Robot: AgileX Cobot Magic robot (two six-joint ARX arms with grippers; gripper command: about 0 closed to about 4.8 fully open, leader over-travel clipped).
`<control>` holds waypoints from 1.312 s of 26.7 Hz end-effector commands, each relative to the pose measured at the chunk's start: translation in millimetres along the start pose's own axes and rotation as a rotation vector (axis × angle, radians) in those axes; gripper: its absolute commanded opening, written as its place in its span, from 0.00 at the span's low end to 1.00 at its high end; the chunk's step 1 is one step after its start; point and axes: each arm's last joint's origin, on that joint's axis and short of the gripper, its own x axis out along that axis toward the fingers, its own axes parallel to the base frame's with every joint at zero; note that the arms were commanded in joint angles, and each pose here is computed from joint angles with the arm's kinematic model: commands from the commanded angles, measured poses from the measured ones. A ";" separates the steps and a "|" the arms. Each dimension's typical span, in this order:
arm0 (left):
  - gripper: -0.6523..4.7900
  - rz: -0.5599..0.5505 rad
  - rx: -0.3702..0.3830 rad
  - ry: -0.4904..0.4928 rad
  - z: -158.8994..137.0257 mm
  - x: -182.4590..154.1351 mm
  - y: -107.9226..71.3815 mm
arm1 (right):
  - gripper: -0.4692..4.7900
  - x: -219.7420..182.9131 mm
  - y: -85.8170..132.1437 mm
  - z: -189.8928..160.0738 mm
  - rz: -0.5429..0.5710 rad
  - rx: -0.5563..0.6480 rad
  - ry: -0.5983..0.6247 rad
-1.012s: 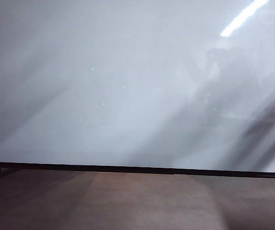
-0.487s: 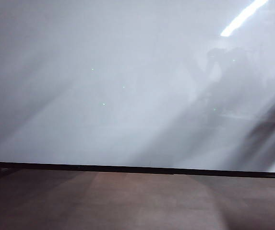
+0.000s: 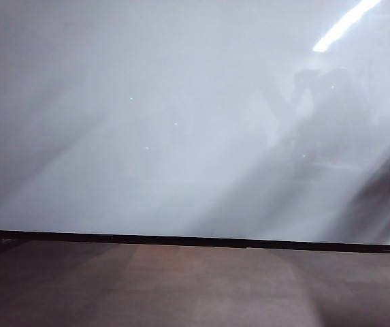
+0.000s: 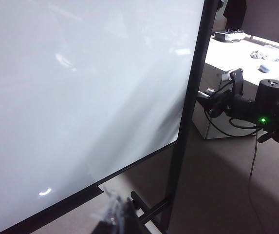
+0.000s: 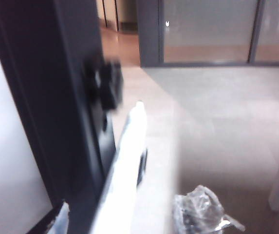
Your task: Reach to the right to find the marker pen, pick it up, and write the number 7 on the whiteboard.
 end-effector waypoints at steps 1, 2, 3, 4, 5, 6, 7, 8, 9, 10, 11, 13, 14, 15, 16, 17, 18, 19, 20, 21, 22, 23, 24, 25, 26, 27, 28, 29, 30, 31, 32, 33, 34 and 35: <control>0.11 -0.002 0.010 -0.024 4.6 -1.3 0.0 | 0.61 0.3 1.0 6.2 0.009 -0.016 -0.042; 0.11 -0.002 0.010 -0.024 4.6 -1.3 0.0 | 0.61 0.3 1.1 7.2 0.009 -0.020 -0.051; 0.11 -0.002 0.010 -0.024 4.6 -1.3 0.0 | 0.61 0.2 1.1 7.6 0.010 -0.022 -0.054; 0.11 -0.002 0.010 -0.024 4.5 -1.2 0.0 | 0.61 0.3 1.1 7.4 0.010 -0.022 -0.054; 0.11 -0.001 0.010 -0.024 4.5 -1.2 0.1 | 0.61 0.2 1.1 7.6 0.010 -0.022 -0.054; 0.11 -0.001 0.010 -0.024 4.5 -1.2 0.1 | 0.61 0.3 1.1 7.4 0.010 -0.022 -0.053; 0.11 -0.002 0.010 -0.024 4.5 -1.2 0.0 | 0.61 0.2 1.1 7.6 0.010 -0.022 -0.054; 0.11 -0.001 0.010 -0.024 4.5 -1.2 0.1 | 0.61 0.4 1.4 7.4 0.011 -0.022 -0.054; 0.11 -0.002 0.010 -0.024 4.5 -1.2 0.0 | 0.60 0.4 1.4 7.4 0.011 -0.022 -0.054; 0.11 -0.002 0.010 -0.024 4.6 -1.3 0.0 | 0.59 0.4 1.4 7.5 0.011 -0.022 -0.054; 0.11 -0.002 0.009 -0.024 4.6 -1.3 0.0 | 0.59 0.4 1.4 7.4 0.011 -0.022 -0.054; 0.11 -0.002 0.009 -0.024 4.5 -1.2 0.0 | 0.59 0.4 1.5 7.6 0.013 -0.022 -0.054; 0.11 -0.002 0.009 -0.024 4.6 -1.3 0.0 | 0.59 0.4 1.5 7.5 0.014 -0.022 -0.054; 0.11 -0.002 0.010 -0.024 4.5 -1.3 0.0 | 0.59 0.4 1.5 7.6 0.013 -0.022 -0.054; 0.11 -0.002 0.010 -0.024 4.5 -1.3 0.0 | 0.59 0.4 1.5 7.6 0.013 -0.023 -0.055; 0.11 -0.002 0.009 -0.023 4.5 -1.2 0.0 | 0.59 0.3 1.6 8.3 0.014 -0.026 -0.061; 0.11 -0.001 0.009 -0.023 4.5 -1.3 0.0 | 0.59 0.3 1.6 9.1 0.014 -0.030 -0.070; 0.11 -0.001 0.009 -0.022 4.4 -1.2 0.1 | 0.59 0.2 1.7 10.4 0.015 -0.035 -0.082; 0.11 -0.001 0.009 -0.022 4.4 -1.2 0.1 | 0.59 0.2 1.7 10.3 0.015 -0.035 -0.081; 0.11 -0.001 0.009 -0.022 4.4 -1.2 0.1 | 0.59 0.2 1.7 10.0 0.015 -0.033 -0.078; 0.11 -0.001 0.009 -0.022 4.3 -1.2 0.1 | 0.59 0.3 1.6 9.0 0.014 -0.029 -0.069; 0.11 -0.001 0.009 -0.022 4.3 -1.2 0.1 | 0.59 0.2 1.6 8.5 0.014 -0.028 -0.065; 0.11 -0.001 0.009 -0.022 4.3 -1.2 0.1 | 0.59 0.3 1.6 8.8 0.014 -0.028 -0.067; 0.11 -0.002 0.009 -0.021 4.3 -1.2 0.0 | 0.58 0.3 1.6 8.8 0.014 -0.028 -0.067; 0.11 -0.002 0.009 -0.021 4.3 -1.2 0.0 | 0.57 0.3 1.6 8.7 0.014 -0.028 -0.067; 0.11 -0.002 0.009 -0.022 4.3 -1.3 0.0 | 0.46 0.3 1.5 8.1 0.013 -0.025 -0.060; 0.11 -0.002 0.009 -0.022 4.3 -1.3 0.0 | 0.31 0.4 1.3 7.1 0.009 -0.020 -0.051; 0.11 -0.002 0.009 -0.022 4.3 -1.3 0.0 | 0.10 0.4 1.3 6.1 0.009 -0.016 -0.041; 0.11 -0.002 0.009 -0.022 4.3 -1.3 0.0 | 0.08 0.5 1.3 5.9 0.008 -0.015 -0.040; 0.11 -0.002 0.009 -0.022 4.4 -1.3 0.0 | 0.08 0.5 1.3 6.0 0.008 -0.015 -0.040; 0.11 -0.002 0.009 -0.022 4.3 -1.3 0.0 | 0.08 0.4 1.2 6.0 0.005 -0.016 -0.041; 0.11 -0.002 0.009 -0.022 4.3 -1.3 0.0 | 0.08 0.4 1.2 6.0 0.005 -0.016 -0.041; 0.11 -0.002 0.009 -0.021 4.3 -1.3 0.0 | 0.08 0.4 1.0 6.6 0.004 -0.017 -0.045; 0.11 0.000 0.010 -0.021 4.3 -1.3 0.0 | 0.08 0.2 0.5 8.4 -0.014 -0.023 -0.060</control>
